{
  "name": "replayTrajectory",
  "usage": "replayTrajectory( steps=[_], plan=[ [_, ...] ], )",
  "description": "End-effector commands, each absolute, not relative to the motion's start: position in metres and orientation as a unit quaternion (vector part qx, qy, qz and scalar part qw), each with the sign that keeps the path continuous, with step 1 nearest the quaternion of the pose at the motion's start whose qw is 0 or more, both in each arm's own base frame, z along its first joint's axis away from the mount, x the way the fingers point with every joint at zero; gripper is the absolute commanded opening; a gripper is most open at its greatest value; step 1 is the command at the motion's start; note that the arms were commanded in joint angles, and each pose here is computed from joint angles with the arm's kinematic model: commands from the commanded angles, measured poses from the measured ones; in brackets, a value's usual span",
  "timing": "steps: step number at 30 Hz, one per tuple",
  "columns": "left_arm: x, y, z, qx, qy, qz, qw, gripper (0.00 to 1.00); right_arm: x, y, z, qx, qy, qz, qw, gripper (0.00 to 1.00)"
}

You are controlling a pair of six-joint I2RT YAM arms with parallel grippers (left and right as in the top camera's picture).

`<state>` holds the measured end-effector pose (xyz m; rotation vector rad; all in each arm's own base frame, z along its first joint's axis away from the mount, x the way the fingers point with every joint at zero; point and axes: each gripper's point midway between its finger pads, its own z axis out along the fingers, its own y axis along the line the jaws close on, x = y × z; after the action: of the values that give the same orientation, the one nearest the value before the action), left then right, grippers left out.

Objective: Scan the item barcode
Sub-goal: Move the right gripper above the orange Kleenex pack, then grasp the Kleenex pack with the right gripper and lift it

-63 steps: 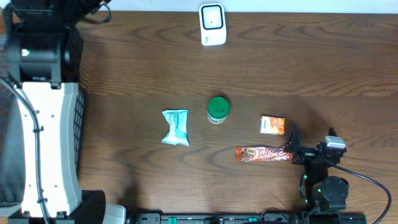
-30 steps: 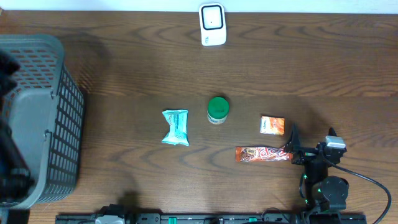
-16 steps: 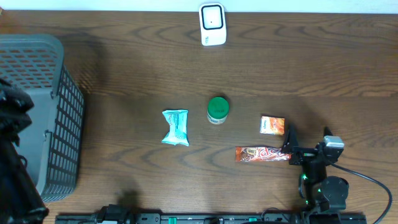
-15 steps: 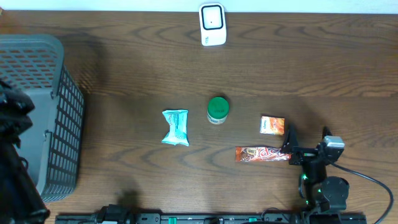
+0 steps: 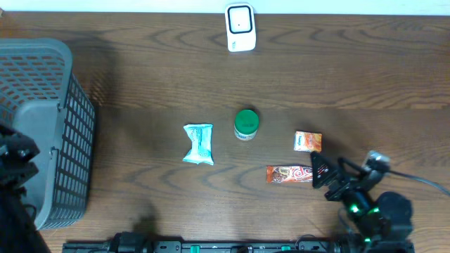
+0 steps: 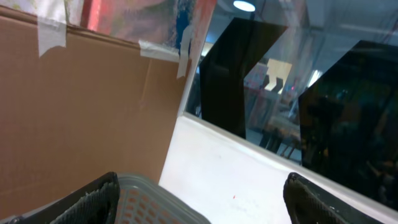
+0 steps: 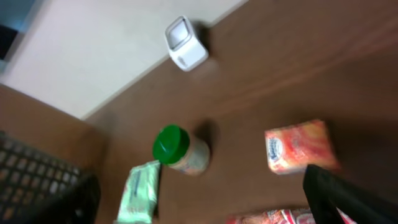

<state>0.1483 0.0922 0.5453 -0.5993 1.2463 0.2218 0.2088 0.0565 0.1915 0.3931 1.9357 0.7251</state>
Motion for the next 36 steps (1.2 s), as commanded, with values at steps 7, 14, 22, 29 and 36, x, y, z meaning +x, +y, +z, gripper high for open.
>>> replayTrajectory(
  steps=[7,14,22,29,36],
  plan=[
    [0.137,0.091,0.549,-0.274,0.563,0.094,0.774,0.84,0.251,0.049,0.205,0.116,0.95,0.159,0.242,0.99],
    [0.14,0.091,0.547,-0.274,0.565,0.095,0.773,0.84,0.309,0.054,0.173,0.078,0.982,0.134,0.104,0.99],
    [0.142,0.091,0.545,-0.273,0.566,0.095,0.772,0.84,0.323,0.053,0.094,0.078,0.993,0.092,-0.01,0.99],
    [0.141,0.091,0.546,-0.274,0.565,0.095,0.773,0.84,0.324,0.052,0.048,0.058,0.996,0.043,-0.058,0.99],
    [0.141,0.091,0.546,-0.274,0.565,0.095,0.773,0.84,0.336,0.052,0.037,0.053,0.997,0.036,-0.036,0.99]
  ],
)
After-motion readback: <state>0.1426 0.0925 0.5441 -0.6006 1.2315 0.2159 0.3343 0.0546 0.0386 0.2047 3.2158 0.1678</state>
